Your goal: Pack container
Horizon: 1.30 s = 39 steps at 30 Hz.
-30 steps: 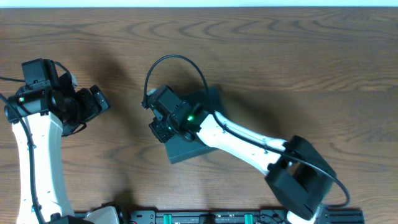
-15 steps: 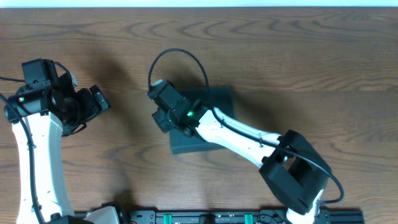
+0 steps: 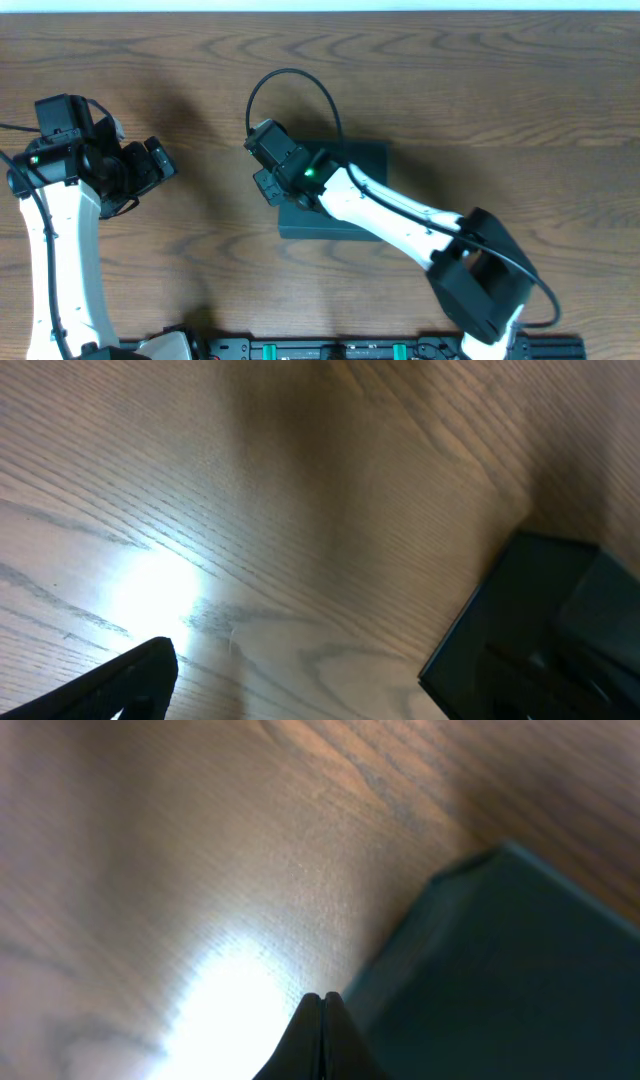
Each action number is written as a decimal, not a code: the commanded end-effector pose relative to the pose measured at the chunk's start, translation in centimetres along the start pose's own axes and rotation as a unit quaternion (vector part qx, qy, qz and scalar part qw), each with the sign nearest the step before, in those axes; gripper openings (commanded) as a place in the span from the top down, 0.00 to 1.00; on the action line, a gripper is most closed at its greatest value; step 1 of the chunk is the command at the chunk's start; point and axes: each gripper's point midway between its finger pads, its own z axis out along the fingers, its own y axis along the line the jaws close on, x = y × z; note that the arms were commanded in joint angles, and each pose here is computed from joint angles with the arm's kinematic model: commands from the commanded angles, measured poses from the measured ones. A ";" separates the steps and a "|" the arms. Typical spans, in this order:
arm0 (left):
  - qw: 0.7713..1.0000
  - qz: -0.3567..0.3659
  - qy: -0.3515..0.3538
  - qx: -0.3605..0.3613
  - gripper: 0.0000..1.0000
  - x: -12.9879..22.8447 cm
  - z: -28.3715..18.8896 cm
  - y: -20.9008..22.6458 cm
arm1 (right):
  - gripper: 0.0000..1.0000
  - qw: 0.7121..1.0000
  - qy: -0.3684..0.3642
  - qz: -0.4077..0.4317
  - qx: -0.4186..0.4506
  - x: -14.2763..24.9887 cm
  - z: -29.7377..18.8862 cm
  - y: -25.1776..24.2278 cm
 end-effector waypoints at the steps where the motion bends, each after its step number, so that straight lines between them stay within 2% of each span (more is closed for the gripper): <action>1: 1.000 0.001 0.002 -0.002 0.05 0.0 0.1 0.2 | 0.99 0.998 -0.065 0.024 0.001 -3.8 -6.3 -0.9; 5: 1.000 0.001 0.002 -0.002 0.05 0.0 0.1 0.2 | 0.99 0.996 -0.054 0.055 0.034 -2.8 -8.9 -3.0; 12: 1.000 0.001 0.002 -0.002 0.05 0.0 0.1 0.2 | 0.99 0.989 0.005 0.122 0.079 1.2 -10.7 -6.4; 16: 1.000 0.001 0.002 -0.002 0.05 0.0 0.1 0.2 | 0.99 0.989 0.026 0.135 0.059 3.5 -11.1 -7.8; 19: 1.000 0.001 0.002 -0.002 0.05 0.0 0.1 0.2 | 0.99 0.994 0.055 0.098 -0.007 6.1 -11.3 -6.7; 22: 1.000 0.001 0.002 -0.002 0.05 0.0 0.1 0.2 | 0.98 0.990 0.090 0.096 -0.049 9.4 -12.0 -5.3; 30: 1.000 0.001 0.002 -0.002 0.05 0.0 0.1 0.2 | 0.99 0.972 0.151 0.159 -0.080 17.0 -12.1 -4.2; 35: 1.000 0.001 0.002 -0.002 0.05 0.0 0.1 0.2 | 0.98 0.966 0.153 0.163 -0.133 18.3 -10.2 -1.6; 39: 1.000 0.001 0.002 -0.002 0.05 0.0 0.1 0.2 | 0.99 0.973 0.132 0.176 -0.077 17.8 -8.1 -3.0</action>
